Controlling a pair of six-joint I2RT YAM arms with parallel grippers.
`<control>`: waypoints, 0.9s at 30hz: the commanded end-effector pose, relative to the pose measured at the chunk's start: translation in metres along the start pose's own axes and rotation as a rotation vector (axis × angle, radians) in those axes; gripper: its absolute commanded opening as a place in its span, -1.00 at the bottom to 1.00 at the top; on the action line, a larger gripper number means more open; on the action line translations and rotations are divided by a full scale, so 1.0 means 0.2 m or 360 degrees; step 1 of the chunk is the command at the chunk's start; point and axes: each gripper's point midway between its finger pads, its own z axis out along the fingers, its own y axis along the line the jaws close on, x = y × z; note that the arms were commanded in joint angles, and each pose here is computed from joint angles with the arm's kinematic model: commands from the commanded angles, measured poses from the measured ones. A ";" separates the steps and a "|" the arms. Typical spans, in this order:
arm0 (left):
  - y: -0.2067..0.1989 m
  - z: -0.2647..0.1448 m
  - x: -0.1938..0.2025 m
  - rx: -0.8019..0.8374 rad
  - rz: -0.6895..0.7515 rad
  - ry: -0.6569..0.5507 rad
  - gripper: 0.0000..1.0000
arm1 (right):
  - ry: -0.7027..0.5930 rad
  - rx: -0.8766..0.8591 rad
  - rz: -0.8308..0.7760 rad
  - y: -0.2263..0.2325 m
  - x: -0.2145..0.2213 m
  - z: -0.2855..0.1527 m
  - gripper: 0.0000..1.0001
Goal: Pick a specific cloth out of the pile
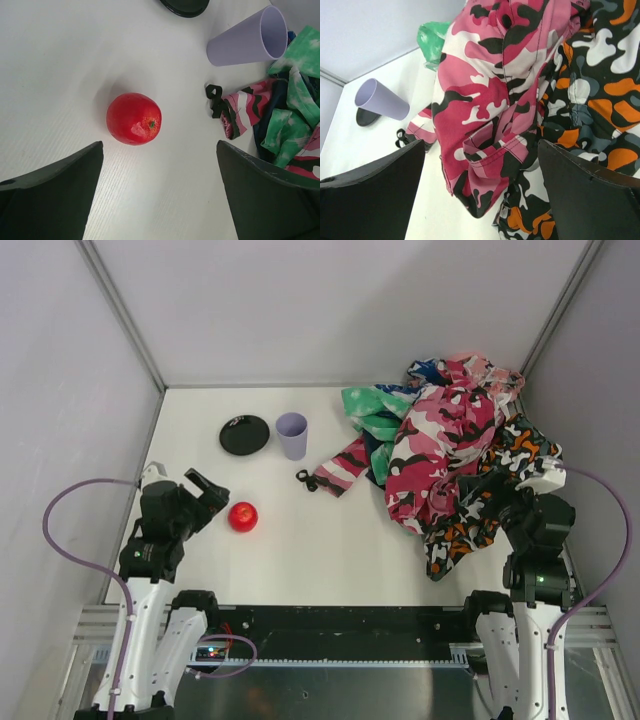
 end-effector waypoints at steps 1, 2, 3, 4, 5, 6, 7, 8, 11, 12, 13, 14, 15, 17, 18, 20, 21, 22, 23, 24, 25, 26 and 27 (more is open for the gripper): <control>-0.07 -0.04 -0.10 0.0052 -0.0021 -0.0088 0.99 | -0.0132 -0.0155 -0.0066 0.10 -0.11 0.01 0.99; -0.08 -0.04 -0.10 0.0063 -0.0017 -0.0081 0.99 | -0.0127 -0.0212 -0.0069 0.13 -0.12 0.01 0.99; -0.08 -0.04 -0.09 0.0076 -0.0013 -0.0070 0.99 | -0.0119 -0.0260 -0.0071 0.16 -0.12 0.02 0.99; -0.09 -0.03 -0.09 0.0089 -0.0008 -0.0057 0.99 | -0.0111 -0.0331 -0.0092 0.20 -0.12 0.02 0.99; -0.10 -0.03 -0.08 0.0097 -0.0002 -0.0051 0.99 | -0.0102 -0.0381 -0.0110 0.22 -0.12 0.02 0.99; -0.11 -0.02 -0.07 0.0122 0.0005 -0.0023 0.99 | -0.0103 -0.0432 -0.0135 0.26 -0.12 0.03 0.99; -0.13 -0.01 -0.06 0.0152 0.0010 0.0002 0.99 | -0.0092 -0.0471 -0.0169 0.29 -0.11 0.04 0.99; -0.15 0.00 -0.05 0.0175 0.0016 0.0023 0.99 | -0.0091 -0.0506 -0.0204 0.33 -0.11 0.06 0.99; -0.17 0.02 -0.03 0.0206 0.0027 0.0073 0.99 | -0.0016 -0.0301 -0.0305 0.33 -0.05 0.20 0.99; -0.17 0.03 -0.02 0.0207 0.0027 0.0082 0.99 | 0.0013 -0.0165 -0.0358 0.32 -0.03 0.26 0.99; -0.17 0.04 -0.01 0.0206 0.0025 0.0089 0.99 | 0.0070 -0.0020 -0.0416 0.30 0.02 0.32 0.99; -0.16 0.04 -0.01 0.0204 0.0025 0.0095 0.99 | 0.0092 0.0119 -0.0470 0.29 0.04 0.37 0.99; -0.16 0.04 0.00 0.0205 0.0023 0.0097 0.99 | 0.0156 0.0233 -0.0509 0.27 0.11 0.43 0.99; -0.16 0.04 0.00 0.0206 0.0022 0.0092 0.99 | 0.0235 0.0414 -0.0563 0.26 0.20 0.53 0.99; -0.16 0.04 0.00 0.0208 0.0021 0.0087 0.99 | 0.0264 0.0463 -0.0579 0.27 0.23 0.57 0.99; -0.16 0.03 0.00 0.0215 0.0021 0.0079 0.99 | 0.0340 0.0555 -0.0619 0.25 0.33 0.68 0.99; -0.16 0.03 0.00 0.0219 0.0022 0.0074 0.99 | 0.0370 0.0602 -0.0654 0.23 0.39 0.74 0.99; -0.15 0.02 0.00 0.0221 0.0023 0.0071 0.99 | 0.0383 0.0634 -0.0673 0.23 0.42 0.79 0.99; -0.15 0.02 0.00 0.0221 0.0022 0.0065 0.99 | 0.0434 0.0674 -0.0718 0.19 0.49 0.84 0.99; -0.15 0.02 0.00 0.0221 0.0022 0.0058 0.99 | 0.0490 0.0716 -0.0758 0.16 0.56 0.90 0.99; -0.15 0.02 0.00 0.0222 0.0021 0.0055 0.99 | 0.0541 0.0756 -0.0790 0.13 0.61 0.94 0.99; -0.15 0.02 0.00 0.0222 0.0021 0.0054 0.99 | 0.0598 0.0796 -0.0825 0.10 0.67 0.99 0.99; -0.15 0.02 0.00 0.0223 0.0022 0.0051 0.99 | 0.0651 0.0836 -0.0850 0.06 0.72 1.01 0.99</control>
